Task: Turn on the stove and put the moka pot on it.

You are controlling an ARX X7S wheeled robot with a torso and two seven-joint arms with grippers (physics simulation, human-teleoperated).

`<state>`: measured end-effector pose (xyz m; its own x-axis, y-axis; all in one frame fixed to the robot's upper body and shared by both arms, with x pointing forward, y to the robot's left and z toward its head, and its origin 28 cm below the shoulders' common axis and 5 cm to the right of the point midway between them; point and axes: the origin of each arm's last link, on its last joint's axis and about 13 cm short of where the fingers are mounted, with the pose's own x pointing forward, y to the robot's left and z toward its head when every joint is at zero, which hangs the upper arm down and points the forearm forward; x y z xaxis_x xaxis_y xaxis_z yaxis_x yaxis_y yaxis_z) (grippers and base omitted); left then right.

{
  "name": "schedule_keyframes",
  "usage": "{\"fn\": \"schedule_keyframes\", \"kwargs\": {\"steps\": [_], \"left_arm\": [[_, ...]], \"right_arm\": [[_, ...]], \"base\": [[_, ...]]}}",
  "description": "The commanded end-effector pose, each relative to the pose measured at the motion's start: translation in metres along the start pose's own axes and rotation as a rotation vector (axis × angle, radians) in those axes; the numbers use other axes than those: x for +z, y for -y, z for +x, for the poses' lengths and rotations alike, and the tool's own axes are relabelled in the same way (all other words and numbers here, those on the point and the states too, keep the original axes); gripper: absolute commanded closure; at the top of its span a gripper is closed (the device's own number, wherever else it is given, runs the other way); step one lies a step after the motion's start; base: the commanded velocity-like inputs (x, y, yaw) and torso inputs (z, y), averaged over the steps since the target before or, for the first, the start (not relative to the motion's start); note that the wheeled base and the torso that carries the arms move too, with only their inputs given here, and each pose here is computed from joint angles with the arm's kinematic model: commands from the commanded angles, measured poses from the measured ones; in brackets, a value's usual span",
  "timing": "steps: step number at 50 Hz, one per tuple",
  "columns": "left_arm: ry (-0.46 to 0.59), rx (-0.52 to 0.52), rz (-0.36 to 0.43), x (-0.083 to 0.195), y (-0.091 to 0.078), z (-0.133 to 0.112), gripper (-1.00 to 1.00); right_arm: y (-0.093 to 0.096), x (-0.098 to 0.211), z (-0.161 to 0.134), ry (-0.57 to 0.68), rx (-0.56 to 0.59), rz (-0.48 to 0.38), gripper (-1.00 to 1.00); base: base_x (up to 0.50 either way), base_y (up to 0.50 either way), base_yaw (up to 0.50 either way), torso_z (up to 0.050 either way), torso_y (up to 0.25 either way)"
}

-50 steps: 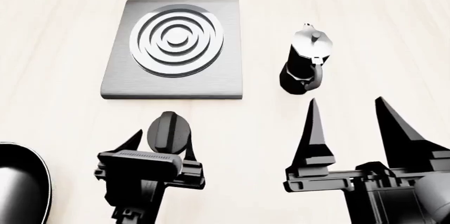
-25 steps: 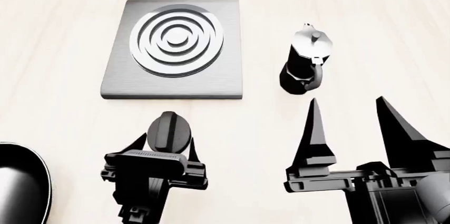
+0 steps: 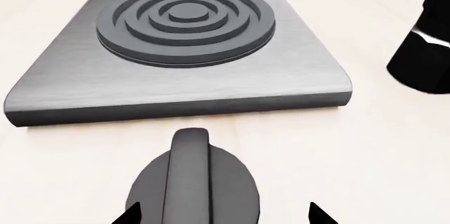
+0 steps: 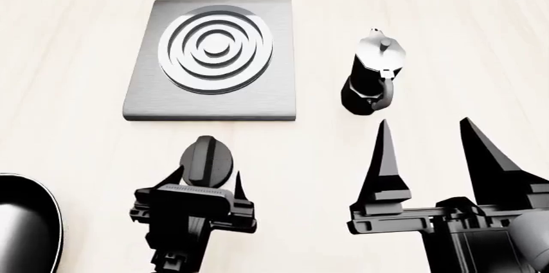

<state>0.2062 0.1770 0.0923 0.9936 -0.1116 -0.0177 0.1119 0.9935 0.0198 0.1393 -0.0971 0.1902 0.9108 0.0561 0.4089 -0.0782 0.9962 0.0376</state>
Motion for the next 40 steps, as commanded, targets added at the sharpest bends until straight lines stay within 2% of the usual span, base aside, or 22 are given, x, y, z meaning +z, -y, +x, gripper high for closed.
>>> {"fn": "schedule_keyframes", "kwargs": {"steps": [1,40], "left_arm": [[0.01,0.006,-0.023,-0.0011,-0.0011,0.0036,-1.0],[0.006,-0.035,-0.013,-0.0031,0.0077,0.0009,-1.0]], "right_arm": [[-0.0004,0.0022,0.0033,0.039,0.009,0.002,-1.0],[-0.0009,0.0027,0.0031,0.039,0.009,0.003,-1.0]], "base": [[0.0,0.0,0.0,0.0,0.0],[0.0,0.0,0.0,0.0,0.0]]}}
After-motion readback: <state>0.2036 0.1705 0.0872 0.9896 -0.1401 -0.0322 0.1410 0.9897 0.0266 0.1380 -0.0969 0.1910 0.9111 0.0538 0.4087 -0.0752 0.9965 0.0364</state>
